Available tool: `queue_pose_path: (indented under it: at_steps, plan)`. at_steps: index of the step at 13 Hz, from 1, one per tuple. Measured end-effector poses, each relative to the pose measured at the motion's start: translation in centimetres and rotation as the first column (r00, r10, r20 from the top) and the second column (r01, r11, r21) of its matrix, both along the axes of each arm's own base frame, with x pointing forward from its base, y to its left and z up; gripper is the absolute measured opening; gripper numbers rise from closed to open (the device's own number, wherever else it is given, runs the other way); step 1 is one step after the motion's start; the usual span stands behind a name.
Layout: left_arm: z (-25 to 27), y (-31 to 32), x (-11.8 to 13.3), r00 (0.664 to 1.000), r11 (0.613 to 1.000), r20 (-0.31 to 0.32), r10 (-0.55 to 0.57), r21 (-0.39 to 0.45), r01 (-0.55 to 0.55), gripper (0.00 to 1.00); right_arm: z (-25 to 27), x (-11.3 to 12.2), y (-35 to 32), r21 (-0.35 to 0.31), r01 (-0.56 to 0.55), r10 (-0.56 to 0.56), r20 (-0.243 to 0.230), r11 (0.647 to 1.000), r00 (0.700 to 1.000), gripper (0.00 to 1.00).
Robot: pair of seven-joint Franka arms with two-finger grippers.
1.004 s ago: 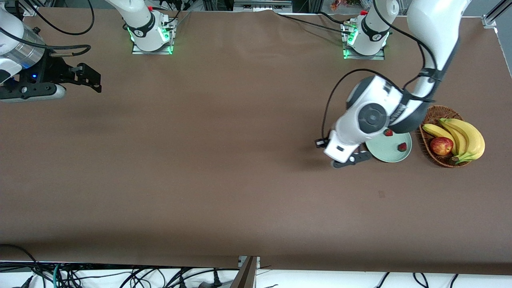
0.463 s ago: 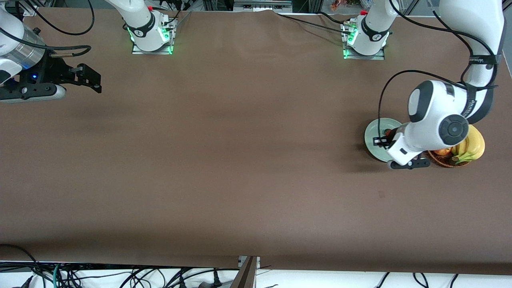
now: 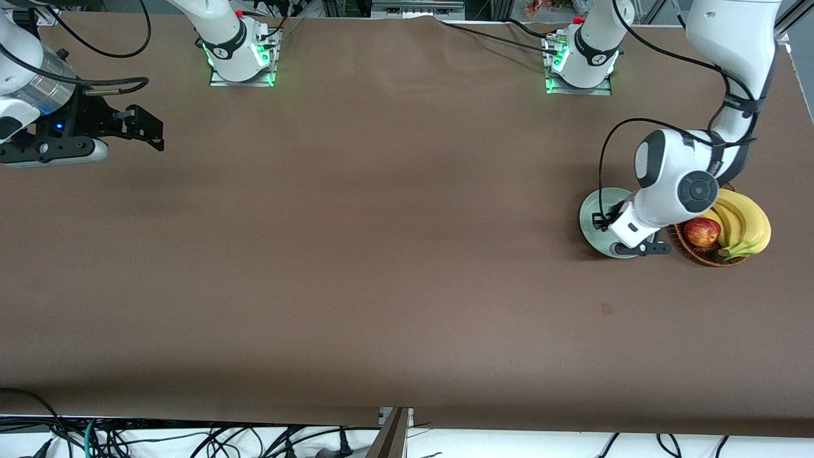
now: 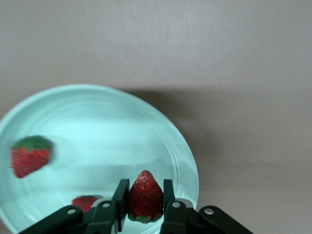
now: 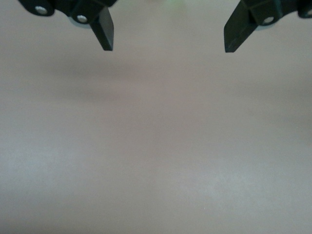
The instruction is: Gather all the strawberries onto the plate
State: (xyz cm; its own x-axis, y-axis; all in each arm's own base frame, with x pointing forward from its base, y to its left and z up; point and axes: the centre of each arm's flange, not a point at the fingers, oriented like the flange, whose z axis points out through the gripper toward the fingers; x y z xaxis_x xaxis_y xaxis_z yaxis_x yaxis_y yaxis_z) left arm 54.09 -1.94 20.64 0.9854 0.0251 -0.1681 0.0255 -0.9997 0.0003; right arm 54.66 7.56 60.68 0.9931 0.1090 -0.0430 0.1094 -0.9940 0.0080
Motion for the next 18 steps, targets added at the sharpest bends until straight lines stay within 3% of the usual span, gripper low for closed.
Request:
queue_pose_path:
  at_steps: [1,2,5,7,8,14,18]
  plan:
    - [-0.5,0.0,-0.5,1.000,1.000,-0.002,-0.005,-0.001,0.005,0.32,0.5,0.0,0.0,0.001,0.001,-0.001,0.010,1.000,1.000,1.00]
    - [-0.5,0.2,-0.6,1.000,1.000,-0.003,-0.021,-0.003,0.021,0.38,0.9,0.1,-0.1,0.002,0.002,-0.002,0.018,1.000,1.000,1.00]
    - [1.2,0.7,0.5,0.998,0.999,0.028,-0.052,-0.006,0.052,0.72,1.1,0.1,-0.2,0.003,0.005,-0.005,0.023,1.000,1.000,1.00]
    - [5.5,0.7,1.9,0.997,0.998,0.044,-0.056,-0.006,0.056,0.95,1.1,0.1,-0.2,0.003,0.005,-0.005,0.023,1.000,1.000,1.00]
    - [8.3,0.7,2.5,0.997,0.998,0.049,-0.057,-0.006,0.058,1.00,1.1,0.1,-0.2,0.003,0.005,-0.005,0.022,1.000,1.000,1.00]
    - [24.7,0.2,3.4,0.997,0.997,0.024,-0.078,-0.009,0.078,1.00,0.9,0.4,-0.1,0.003,0.003,-0.003,0.028,1.000,1.000,1.00]
    - [30.9,-1.3,3.7,0.994,0.995,0.032,-0.102,-0.009,0.102,1.00,1.1,0.7,0.2,0.008,-0.002,0.001,0.057,1.000,0.998,1.00]
